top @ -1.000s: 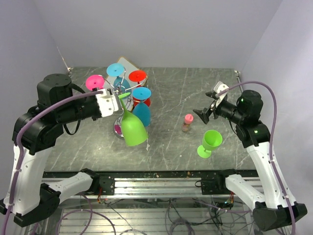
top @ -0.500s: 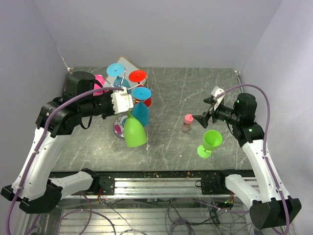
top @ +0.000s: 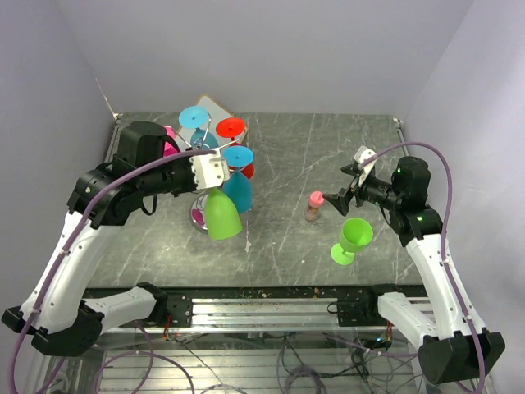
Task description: Place the wine glass upside down on the wine glass rack
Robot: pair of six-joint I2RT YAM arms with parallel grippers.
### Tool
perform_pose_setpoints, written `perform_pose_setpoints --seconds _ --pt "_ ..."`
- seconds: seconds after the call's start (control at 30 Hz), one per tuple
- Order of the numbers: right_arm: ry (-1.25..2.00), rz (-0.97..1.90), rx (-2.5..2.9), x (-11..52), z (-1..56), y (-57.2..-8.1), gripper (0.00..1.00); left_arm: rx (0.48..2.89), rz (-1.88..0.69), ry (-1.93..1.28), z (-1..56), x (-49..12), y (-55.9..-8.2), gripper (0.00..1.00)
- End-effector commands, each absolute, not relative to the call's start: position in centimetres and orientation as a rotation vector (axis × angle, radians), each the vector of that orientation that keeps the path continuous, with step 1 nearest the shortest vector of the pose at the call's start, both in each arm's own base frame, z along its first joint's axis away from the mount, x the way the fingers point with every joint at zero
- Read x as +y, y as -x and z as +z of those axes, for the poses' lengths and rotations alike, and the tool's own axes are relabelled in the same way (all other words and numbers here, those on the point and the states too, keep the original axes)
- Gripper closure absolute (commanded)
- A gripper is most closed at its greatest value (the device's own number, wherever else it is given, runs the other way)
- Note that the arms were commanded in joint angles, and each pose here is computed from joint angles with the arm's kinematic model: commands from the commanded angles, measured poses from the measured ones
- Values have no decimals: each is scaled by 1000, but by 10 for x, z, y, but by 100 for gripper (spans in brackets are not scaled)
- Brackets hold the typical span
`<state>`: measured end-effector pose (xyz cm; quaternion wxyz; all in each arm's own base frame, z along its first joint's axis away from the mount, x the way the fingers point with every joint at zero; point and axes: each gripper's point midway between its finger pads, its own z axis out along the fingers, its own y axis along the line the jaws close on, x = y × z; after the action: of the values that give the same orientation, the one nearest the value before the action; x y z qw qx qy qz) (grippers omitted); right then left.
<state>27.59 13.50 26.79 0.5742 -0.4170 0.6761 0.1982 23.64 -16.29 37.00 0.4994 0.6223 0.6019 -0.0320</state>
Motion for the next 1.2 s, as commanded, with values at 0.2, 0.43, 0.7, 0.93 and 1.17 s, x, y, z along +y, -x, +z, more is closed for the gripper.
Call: perform_pose_setpoints --seconds 0.2,0.43,0.7,0.93,1.17 --pt "980 450 1555 133 272 -277 7 1454 72 -1463 377 -149 -251 93" --pt "982 452 1558 133 271 -277 7 1460 122 -1470 377 -143 -254 93" --pt "984 453 1559 133 270 -276 7 1459 187 -1480 383 -133 -254 93" --pt "986 453 1556 133 271 -276 7 1449 215 -1514 384 -128 -250 93" --pt "986 453 1555 133 271 -275 7 1431 253 -1566 383 -122 -248 93"
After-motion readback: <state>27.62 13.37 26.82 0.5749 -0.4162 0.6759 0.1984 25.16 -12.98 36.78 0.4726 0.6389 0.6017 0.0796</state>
